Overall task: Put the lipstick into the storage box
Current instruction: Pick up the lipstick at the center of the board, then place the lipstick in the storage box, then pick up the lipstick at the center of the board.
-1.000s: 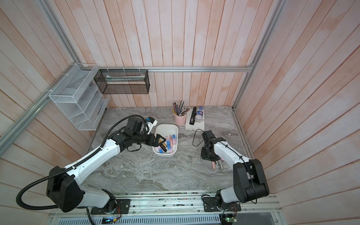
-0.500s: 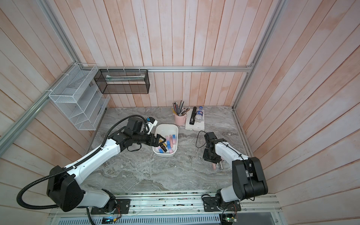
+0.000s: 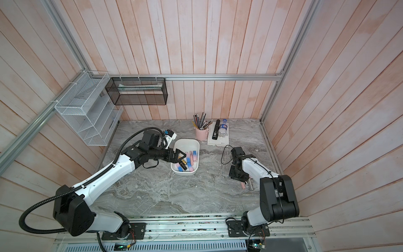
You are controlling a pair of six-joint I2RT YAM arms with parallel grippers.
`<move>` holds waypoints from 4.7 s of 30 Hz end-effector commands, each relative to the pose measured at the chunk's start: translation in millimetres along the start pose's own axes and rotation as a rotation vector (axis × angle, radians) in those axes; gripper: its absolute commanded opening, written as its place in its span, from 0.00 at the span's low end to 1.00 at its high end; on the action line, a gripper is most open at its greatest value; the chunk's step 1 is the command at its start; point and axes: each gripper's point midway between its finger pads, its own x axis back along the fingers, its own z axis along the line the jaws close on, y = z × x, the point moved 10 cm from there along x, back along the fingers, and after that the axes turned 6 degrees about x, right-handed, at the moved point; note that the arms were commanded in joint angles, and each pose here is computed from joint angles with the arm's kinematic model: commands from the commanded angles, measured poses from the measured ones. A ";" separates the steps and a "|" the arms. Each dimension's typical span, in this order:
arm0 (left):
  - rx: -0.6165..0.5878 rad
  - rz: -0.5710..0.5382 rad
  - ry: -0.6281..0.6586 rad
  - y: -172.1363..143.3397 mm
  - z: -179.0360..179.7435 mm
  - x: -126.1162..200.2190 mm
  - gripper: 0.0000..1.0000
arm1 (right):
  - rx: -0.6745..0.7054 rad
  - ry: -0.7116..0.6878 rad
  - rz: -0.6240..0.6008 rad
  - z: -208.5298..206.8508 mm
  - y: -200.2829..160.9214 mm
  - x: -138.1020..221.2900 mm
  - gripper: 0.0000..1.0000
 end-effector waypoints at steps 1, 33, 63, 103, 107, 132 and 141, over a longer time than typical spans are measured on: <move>-0.025 -0.013 -0.007 8.3 -0.7 -2.4 1.00 | 0.003 -0.026 -0.013 -6.6 3.4 7.9 0.35; -0.009 -0.010 0.001 10.6 5.7 -13.8 1.00 | 0.012 0.004 0.062 -5.6 6.6 -14.0 0.34; -0.009 -0.025 0.018 17.6 4.7 -8.3 1.00 | 0.126 0.106 -0.041 68.7 42.8 28.7 0.19; -0.018 -0.096 0.106 22.8 1.5 18.5 1.00 | 0.553 0.412 -0.133 291.3 63.3 58.7 0.27; -0.010 -0.100 0.103 18.9 3.3 18.2 1.00 | 0.547 0.377 -0.174 274.8 69.4 77.3 0.30; -0.037 -0.088 0.048 18.6 5.3 7.2 1.00 | -0.118 0.033 -0.128 -35.4 23.6 43.8 0.39; -0.035 -0.090 0.054 13.7 5.7 10.5 1.00 | -0.133 0.032 -0.068 -36.2 15.8 24.5 0.39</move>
